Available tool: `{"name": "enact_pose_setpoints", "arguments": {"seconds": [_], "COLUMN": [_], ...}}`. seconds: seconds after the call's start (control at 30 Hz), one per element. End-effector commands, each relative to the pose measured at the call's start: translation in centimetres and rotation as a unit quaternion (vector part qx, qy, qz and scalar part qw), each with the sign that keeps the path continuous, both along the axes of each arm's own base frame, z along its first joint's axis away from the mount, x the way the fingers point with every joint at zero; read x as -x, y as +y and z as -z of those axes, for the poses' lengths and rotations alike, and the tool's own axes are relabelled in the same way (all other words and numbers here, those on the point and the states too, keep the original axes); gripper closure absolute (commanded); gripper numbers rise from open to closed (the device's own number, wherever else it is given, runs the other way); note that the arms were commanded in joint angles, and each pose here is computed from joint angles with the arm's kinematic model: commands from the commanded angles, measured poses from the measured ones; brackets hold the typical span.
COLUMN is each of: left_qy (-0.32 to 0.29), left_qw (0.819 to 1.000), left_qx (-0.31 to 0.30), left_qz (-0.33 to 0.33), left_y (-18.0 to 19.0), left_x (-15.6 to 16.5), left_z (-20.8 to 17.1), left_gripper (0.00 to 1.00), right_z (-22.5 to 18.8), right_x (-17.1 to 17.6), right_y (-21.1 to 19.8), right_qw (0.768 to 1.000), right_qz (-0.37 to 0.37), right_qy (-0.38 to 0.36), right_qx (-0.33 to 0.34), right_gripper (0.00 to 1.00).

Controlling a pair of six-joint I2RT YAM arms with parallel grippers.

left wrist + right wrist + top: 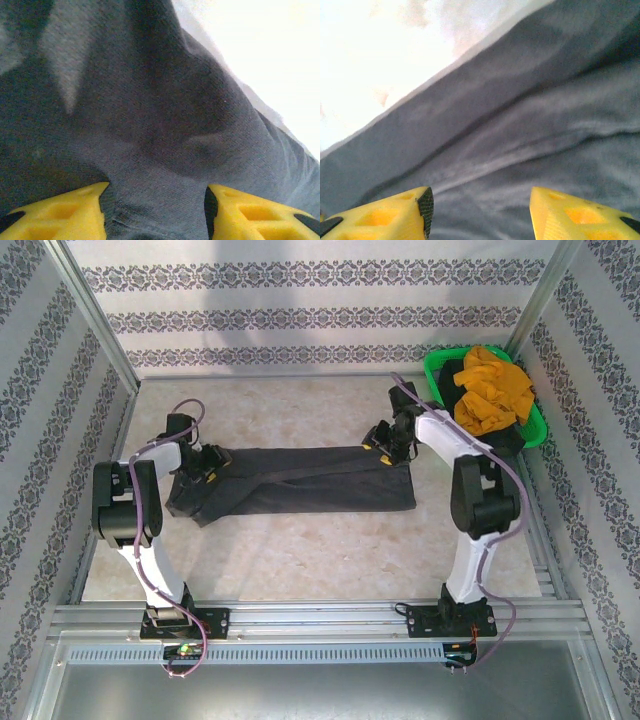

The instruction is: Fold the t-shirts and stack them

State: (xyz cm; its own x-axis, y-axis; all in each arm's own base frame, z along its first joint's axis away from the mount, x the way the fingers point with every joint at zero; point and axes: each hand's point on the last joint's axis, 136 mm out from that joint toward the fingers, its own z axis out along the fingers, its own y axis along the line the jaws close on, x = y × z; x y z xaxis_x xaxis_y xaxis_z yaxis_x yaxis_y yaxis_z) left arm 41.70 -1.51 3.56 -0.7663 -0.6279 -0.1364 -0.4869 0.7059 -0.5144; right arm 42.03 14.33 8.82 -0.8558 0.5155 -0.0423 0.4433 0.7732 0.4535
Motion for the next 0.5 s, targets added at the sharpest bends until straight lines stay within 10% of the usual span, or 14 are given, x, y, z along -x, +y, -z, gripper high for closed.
{"name": "enact_pose_setpoints", "arguments": {"seconds": [0.0,0.47], "left_qy": [-0.025,-0.027], "left_qw": [0.999,0.995], "left_qx": [0.003,-0.024], "left_qz": [0.043,0.092], "left_y": [-1.3,-4.9], "left_x": [0.5,4.7], "left_z": [-0.9,-2.5], "left_gripper": [0.48,0.58], "right_z": [-0.8,-1.2], "right_x": [2.0,4.0], "right_y": [0.8,1.1], "right_qw": [1.0,0.999], "right_qz": [-0.021,-0.026], "right_qy": [-0.006,-0.003], "right_qx": [-0.018,-0.025], "right_gripper": [0.46,0.46]}}
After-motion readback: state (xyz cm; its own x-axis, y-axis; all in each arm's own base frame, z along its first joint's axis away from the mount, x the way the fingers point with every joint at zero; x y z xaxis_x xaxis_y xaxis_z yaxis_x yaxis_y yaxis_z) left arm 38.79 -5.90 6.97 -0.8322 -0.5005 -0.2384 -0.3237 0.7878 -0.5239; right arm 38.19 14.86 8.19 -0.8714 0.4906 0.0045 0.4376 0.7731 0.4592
